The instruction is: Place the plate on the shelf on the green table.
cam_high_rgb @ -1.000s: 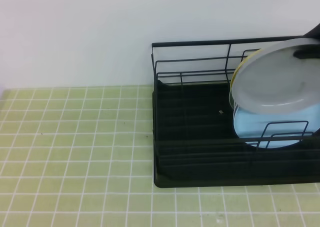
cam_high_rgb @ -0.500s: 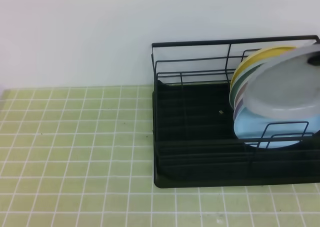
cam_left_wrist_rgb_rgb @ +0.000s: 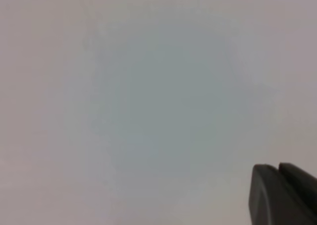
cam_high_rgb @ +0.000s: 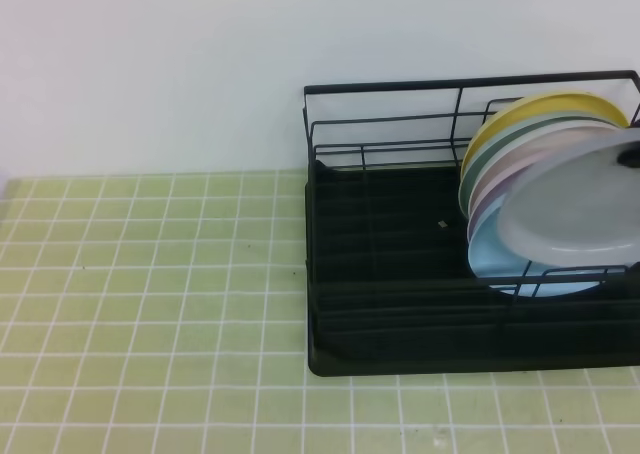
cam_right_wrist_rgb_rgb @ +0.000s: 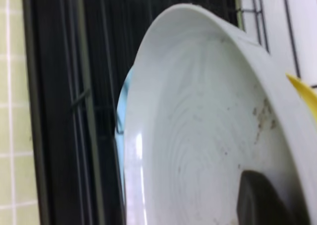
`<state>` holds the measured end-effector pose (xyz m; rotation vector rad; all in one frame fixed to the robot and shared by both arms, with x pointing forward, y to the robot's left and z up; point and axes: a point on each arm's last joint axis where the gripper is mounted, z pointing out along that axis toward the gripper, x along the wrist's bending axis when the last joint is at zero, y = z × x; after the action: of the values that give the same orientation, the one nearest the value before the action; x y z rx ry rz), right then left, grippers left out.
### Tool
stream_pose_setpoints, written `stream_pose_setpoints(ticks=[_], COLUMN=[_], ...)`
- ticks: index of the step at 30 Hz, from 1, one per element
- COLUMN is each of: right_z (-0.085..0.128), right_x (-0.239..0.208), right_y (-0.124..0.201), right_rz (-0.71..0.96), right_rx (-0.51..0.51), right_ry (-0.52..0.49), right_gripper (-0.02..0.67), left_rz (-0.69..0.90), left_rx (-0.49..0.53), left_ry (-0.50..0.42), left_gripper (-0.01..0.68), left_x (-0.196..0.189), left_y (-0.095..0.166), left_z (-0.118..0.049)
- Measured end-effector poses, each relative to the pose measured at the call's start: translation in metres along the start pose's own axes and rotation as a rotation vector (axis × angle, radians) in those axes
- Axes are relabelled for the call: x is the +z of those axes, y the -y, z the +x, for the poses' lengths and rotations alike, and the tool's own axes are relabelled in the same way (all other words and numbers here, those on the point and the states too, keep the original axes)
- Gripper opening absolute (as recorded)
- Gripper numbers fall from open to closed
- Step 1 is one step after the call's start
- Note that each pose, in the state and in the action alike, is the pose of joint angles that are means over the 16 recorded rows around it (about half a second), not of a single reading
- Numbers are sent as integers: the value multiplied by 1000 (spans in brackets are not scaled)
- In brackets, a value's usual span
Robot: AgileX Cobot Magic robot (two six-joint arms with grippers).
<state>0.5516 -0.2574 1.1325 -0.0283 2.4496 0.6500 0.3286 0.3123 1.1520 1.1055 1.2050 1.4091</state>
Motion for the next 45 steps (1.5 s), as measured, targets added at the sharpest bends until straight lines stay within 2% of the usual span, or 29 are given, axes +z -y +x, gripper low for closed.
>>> stream_pose_setpoints(ticks=[13,24,29,40,45], right_z=[3,5,5,5,5], right_x=[28,51,55,56,52], right_y=[15,27,29,31,29], right_rz=[-2,8,15,26,31], right_rx=[-1,69,106,155,162], right_ry=[-32,-91,-98,-98,-92], right_gripper=[106,110,159,331,365], left_rz=[0,0,0,0,0], left_rx=[6,8,8,20,27], left_ry=[0,0,0,0,-1], left_gripper=[-1,-1,-1,-1,-1], left_x=[0,0,0,0,0], left_y=[0,0,0,0,0], left_z=[0,0,0,0,0])
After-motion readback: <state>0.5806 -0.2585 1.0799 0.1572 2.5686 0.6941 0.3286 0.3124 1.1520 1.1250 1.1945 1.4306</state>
